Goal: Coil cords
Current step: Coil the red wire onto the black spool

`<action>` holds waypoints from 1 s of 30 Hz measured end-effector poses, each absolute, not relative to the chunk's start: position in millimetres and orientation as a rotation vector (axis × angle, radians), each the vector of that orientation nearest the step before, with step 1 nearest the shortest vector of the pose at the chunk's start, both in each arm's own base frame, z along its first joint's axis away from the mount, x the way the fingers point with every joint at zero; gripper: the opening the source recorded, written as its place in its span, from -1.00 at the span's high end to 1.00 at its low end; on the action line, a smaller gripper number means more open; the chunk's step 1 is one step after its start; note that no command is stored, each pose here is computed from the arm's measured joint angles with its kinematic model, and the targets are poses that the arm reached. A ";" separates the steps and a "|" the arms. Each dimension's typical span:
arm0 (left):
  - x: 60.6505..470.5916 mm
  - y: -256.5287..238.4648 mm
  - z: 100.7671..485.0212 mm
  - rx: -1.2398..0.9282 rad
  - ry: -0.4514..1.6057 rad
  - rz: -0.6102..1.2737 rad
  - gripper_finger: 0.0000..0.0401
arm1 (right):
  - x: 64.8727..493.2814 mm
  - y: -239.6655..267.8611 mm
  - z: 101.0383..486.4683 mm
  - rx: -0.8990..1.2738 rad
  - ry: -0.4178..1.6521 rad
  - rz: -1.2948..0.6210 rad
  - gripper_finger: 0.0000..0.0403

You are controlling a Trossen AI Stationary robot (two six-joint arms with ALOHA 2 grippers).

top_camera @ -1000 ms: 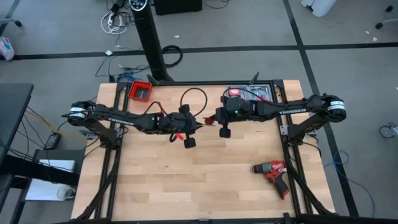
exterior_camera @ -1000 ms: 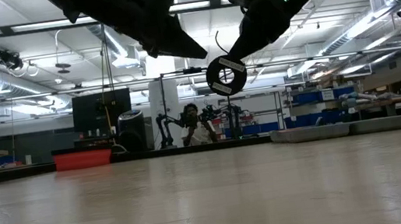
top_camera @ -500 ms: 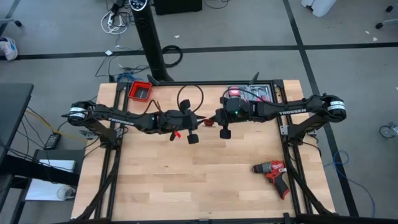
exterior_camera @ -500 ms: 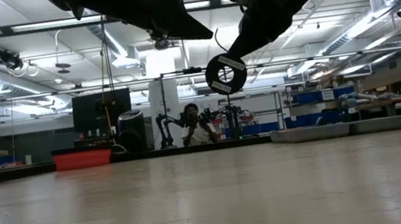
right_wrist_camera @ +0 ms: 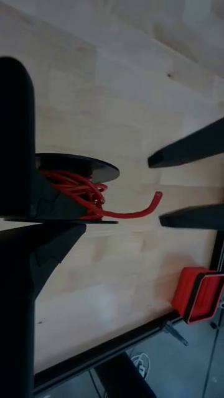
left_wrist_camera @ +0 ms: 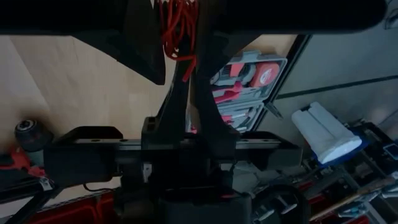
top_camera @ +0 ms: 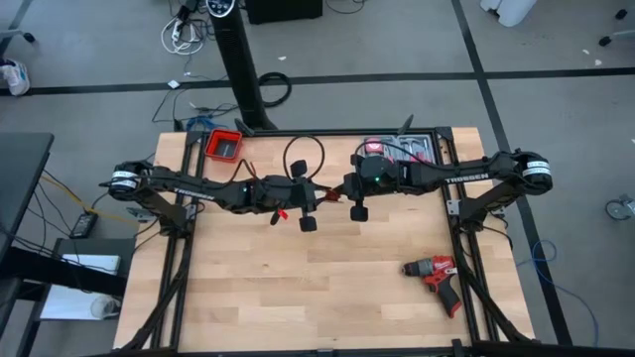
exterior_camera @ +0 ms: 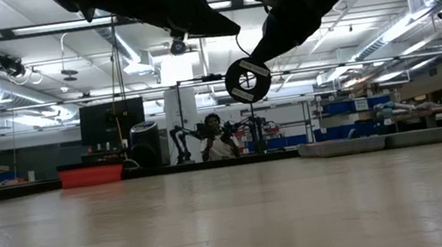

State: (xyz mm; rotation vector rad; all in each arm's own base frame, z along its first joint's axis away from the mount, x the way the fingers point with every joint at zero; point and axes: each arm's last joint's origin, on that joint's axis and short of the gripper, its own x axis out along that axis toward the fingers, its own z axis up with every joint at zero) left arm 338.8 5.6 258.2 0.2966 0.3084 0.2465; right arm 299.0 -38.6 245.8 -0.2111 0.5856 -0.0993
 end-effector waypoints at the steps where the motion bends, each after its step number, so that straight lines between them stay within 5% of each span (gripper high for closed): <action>1: 338.9 5.6 258.5 0.301 0.306 0.246 0.53 | 299.0 -38.5 245.7 -0.211 0.586 -0.099 0.99; 25: 339.4 6.3 260.4 0.344 0.292 0.243 0.54 | 303.6 -28.3 251.6 -0.232 0.514 -0.073 0.99; 30: 339.4 6.4 260.7 0.344 0.289 0.245 0.77 | 303.6 -27.6 251.6 -0.232 0.513 -0.071 0.99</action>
